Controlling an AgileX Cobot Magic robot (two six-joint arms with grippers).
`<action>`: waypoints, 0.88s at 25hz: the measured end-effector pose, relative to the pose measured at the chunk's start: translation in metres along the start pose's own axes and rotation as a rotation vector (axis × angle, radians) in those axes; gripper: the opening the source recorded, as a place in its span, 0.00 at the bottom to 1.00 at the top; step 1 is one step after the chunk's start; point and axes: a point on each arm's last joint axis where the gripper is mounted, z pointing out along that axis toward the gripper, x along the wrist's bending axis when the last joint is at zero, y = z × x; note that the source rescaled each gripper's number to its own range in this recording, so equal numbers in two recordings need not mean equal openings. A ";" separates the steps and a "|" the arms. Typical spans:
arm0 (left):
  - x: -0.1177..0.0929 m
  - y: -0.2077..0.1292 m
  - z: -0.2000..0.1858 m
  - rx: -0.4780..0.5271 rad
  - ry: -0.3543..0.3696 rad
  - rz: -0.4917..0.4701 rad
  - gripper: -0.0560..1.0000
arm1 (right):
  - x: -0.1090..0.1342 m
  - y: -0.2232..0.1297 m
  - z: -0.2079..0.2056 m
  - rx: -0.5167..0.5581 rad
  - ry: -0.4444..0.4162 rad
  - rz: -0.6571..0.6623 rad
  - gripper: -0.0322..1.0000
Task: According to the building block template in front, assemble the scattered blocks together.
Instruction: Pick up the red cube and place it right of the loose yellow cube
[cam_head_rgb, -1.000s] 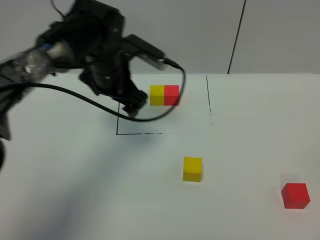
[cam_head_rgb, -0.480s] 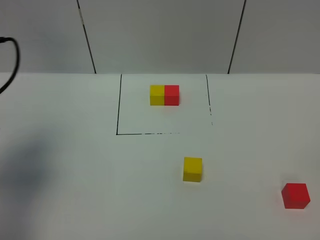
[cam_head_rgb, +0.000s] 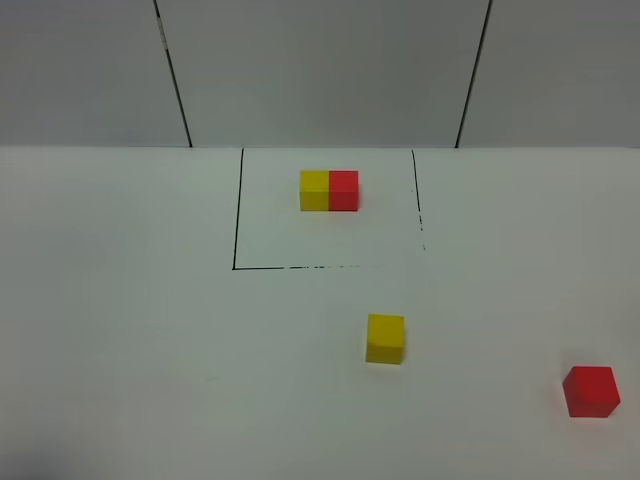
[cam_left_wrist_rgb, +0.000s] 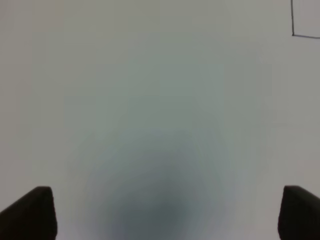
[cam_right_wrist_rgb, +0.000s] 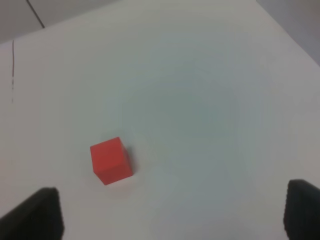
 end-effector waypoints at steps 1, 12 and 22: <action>0.000 -0.009 -0.002 -0.019 0.000 0.000 0.86 | 0.000 0.000 0.000 0.000 0.000 0.000 0.77; -0.014 -0.077 0.008 -0.105 -0.170 0.059 0.80 | 0.000 0.000 0.000 0.000 0.000 0.000 0.77; -0.022 -0.100 0.005 -0.218 -0.261 0.135 0.62 | 0.000 0.000 0.000 0.000 0.000 0.000 0.77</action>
